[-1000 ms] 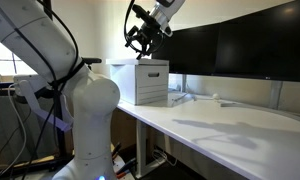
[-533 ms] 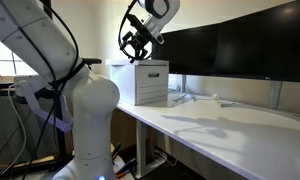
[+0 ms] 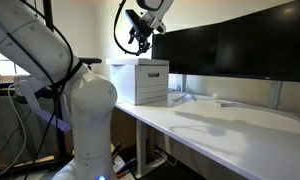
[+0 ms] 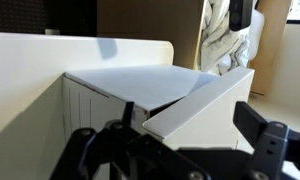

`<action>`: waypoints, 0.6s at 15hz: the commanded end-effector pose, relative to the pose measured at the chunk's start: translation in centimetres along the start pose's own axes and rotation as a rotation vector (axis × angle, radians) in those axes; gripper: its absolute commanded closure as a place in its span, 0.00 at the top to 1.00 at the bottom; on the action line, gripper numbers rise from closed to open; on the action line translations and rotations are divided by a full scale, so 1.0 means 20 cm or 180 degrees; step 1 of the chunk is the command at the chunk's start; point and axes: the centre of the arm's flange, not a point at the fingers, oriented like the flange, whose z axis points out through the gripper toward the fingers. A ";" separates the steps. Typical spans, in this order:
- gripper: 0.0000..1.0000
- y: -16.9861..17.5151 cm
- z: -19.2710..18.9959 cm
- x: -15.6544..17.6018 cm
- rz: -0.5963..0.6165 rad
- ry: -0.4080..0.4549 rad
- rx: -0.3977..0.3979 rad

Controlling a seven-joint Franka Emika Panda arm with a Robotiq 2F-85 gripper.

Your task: Remove the cover from the box

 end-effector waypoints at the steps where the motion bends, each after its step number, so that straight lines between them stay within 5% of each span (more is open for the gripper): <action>1: 1.00 0.04 0.24 0.15 0.0385 0.0373 0.0001; 4: 1.00 0.07 0.35 0.24 0.0532 0.0589 -0.0105; 9: 1.00 0.09 0.39 0.23 0.0485 0.0492 -0.0187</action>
